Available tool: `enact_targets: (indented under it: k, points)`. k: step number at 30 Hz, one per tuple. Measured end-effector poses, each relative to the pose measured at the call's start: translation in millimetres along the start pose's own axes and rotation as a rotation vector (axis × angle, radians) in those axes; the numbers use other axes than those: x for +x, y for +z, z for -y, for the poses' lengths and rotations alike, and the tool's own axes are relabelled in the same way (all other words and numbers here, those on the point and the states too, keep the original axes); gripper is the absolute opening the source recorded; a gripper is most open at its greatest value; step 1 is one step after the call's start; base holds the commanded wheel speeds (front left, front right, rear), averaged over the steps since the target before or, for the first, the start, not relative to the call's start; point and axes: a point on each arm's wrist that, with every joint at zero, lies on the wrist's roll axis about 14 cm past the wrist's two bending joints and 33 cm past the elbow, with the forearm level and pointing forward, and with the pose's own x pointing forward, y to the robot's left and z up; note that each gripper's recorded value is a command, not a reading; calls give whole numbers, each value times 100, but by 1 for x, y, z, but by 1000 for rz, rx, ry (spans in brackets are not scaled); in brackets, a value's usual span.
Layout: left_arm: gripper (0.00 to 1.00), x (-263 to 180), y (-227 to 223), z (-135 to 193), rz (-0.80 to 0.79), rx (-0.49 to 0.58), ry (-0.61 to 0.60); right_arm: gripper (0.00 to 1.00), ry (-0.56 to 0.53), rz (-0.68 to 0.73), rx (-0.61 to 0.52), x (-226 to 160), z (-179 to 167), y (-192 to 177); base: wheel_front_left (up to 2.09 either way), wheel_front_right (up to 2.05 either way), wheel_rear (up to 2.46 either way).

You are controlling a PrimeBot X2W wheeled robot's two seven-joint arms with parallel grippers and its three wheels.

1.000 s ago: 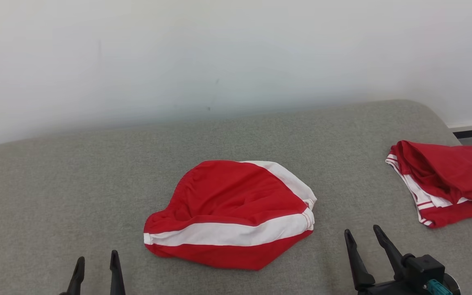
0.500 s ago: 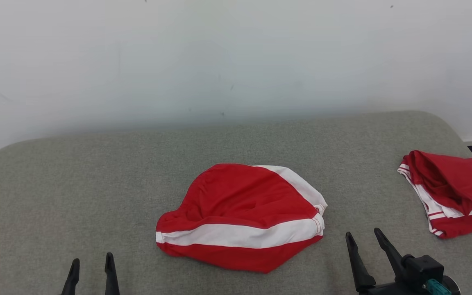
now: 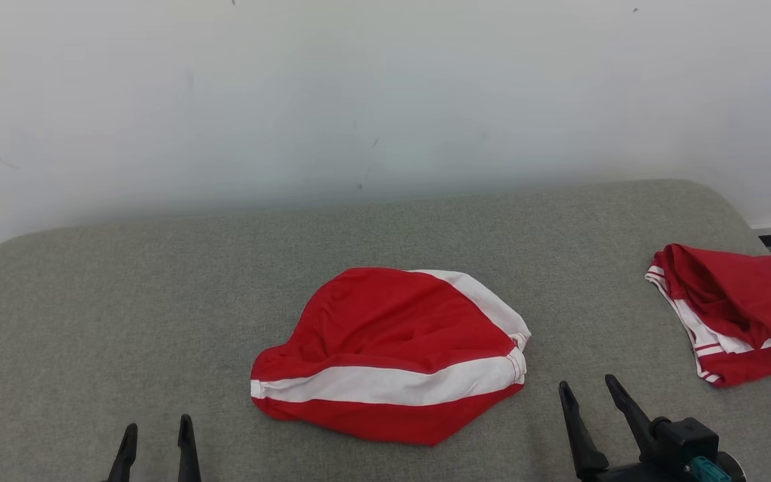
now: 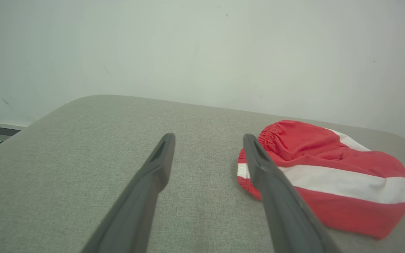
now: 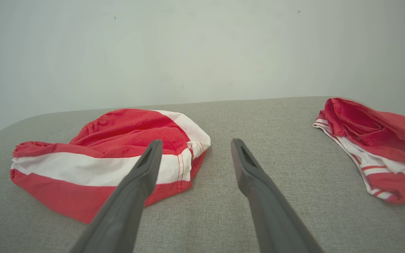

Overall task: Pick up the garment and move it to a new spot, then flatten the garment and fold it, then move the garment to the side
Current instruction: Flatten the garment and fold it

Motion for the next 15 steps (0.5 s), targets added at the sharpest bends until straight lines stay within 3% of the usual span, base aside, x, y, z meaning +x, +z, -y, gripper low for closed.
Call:
enact_targets:
  k: [7,15]
  points:
    - [100,0,-5,5,-17,0,-13,100,2,-11,-3,0,1,-3,0,0,0]
    - [100,12,-44,24,-142,11,-101,100,34,-133,-8,17,-2,-21,0,0,0]
